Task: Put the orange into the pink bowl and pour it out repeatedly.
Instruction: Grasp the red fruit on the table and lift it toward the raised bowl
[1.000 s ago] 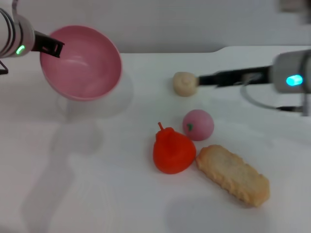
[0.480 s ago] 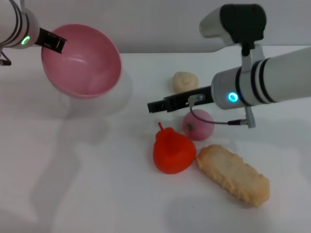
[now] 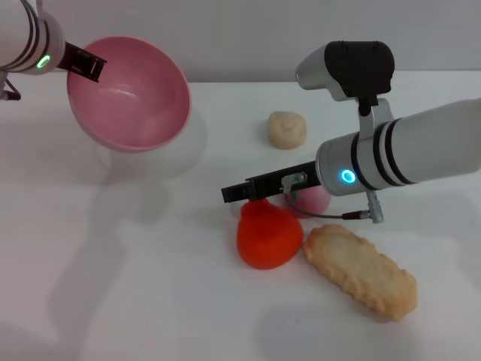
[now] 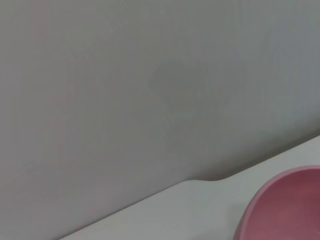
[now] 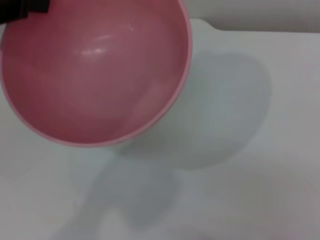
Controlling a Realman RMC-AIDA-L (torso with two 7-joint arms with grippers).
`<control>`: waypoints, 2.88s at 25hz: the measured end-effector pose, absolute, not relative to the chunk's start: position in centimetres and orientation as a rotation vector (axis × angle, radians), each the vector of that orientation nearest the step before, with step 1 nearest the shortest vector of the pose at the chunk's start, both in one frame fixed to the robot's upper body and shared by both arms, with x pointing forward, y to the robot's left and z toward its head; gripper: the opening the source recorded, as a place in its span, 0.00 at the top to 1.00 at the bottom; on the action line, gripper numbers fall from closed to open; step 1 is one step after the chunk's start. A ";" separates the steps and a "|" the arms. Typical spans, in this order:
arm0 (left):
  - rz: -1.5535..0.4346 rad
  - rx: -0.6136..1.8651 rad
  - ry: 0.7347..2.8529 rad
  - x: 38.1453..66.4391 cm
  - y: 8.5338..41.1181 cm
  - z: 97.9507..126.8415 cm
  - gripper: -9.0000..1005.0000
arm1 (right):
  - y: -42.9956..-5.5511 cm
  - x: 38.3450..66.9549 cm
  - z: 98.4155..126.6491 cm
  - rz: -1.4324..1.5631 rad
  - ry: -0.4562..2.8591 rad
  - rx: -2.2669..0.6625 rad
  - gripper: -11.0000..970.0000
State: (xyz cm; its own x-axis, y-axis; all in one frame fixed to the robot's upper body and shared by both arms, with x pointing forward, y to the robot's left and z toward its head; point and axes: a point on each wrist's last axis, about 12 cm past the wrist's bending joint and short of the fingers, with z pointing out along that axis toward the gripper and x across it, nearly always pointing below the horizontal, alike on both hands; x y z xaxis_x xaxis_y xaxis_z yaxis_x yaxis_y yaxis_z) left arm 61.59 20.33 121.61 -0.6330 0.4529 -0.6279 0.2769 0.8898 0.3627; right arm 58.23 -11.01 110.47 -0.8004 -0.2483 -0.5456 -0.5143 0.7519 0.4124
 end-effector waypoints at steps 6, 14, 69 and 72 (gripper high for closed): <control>0.298 0.521 2.291 61.6 20.3 121.6 0.95 | -10.8 58.0 110.0 0.778 2.501 -0.582 0.32; 0.295 0.523 2.299 61.6 20.3 121.4 0.95 | -11.4 58.1 108.9 0.751 2.548 -0.557 0.33; 0.305 0.559 2.304 61.6 20.1 121.4 0.95 | -11.8 58.4 108.7 0.703 2.556 -0.613 0.84; 0.304 0.559 2.300 61.6 20.1 121.4 0.95 | -11.7 58.4 108.9 0.710 2.545 -0.613 0.88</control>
State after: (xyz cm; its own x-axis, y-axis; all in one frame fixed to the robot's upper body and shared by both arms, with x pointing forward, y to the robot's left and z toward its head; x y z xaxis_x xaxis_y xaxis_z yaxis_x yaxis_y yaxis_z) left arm 61.65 20.08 121.40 -0.6335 0.4774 -0.6090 0.3028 0.8772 0.3726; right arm 58.35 -11.74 108.93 -0.8117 -0.2959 -0.5036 -0.5139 0.7715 0.3752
